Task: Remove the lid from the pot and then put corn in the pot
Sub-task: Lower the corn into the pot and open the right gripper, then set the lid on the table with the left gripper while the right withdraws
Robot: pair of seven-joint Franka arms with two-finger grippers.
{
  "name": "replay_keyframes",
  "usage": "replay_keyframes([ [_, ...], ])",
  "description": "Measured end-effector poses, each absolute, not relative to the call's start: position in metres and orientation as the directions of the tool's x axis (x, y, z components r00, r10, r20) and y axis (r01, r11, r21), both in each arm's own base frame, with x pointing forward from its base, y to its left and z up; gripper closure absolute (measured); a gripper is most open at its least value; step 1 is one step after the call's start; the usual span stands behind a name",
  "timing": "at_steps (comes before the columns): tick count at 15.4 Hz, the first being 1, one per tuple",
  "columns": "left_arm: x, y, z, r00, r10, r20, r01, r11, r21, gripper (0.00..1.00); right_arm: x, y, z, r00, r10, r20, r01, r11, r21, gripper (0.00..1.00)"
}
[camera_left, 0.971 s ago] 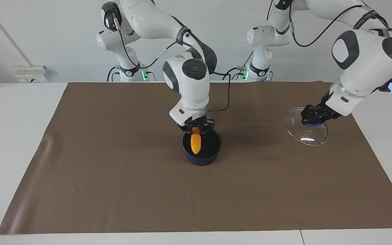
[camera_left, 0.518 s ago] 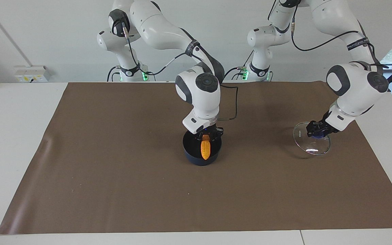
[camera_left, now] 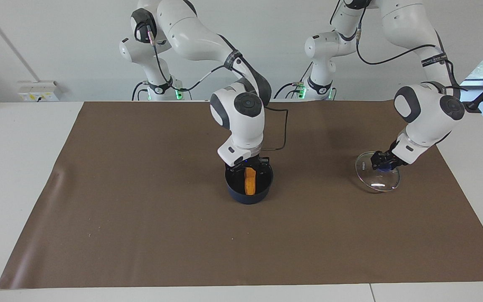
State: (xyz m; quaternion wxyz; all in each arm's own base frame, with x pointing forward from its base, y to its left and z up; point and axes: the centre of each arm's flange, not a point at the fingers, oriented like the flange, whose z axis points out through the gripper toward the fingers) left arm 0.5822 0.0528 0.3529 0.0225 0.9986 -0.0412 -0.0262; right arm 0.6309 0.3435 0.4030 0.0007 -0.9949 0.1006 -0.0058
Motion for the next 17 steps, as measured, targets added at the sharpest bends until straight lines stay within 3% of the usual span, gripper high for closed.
replay_keyframes([
  [6, 0.584, 0.050, 0.333, 0.990, -0.133, -0.042, -0.131, -0.990, 0.047, 0.33, 0.642, 0.149, 0.527, 0.988, -0.140, -0.058, -0.140, -0.990, 0.010, 0.00],
  [10, 0.585, 0.051, 0.333, 0.979, -0.200, -0.037, -0.198, -0.979, 0.042, 0.33, 0.609, 0.034, 0.593, 0.992, -0.074, -0.107, -0.076, -0.997, -0.012, 0.00],
  [13, 0.585, 0.051, 0.333, 0.977, -0.210, -0.036, -0.209, -0.977, 0.042, 0.33, 0.580, -0.021, 0.613, 0.991, -0.054, -0.124, -0.057, -0.998, -0.025, 0.00],
  [17, 0.587, 0.052, 0.338, 0.977, -0.212, -0.027, -0.211, -0.977, 0.038, 0.00, 0.556, -0.032, 0.592, 0.987, -0.032, -0.156, -0.034, -0.999, -0.010, 0.00],
])
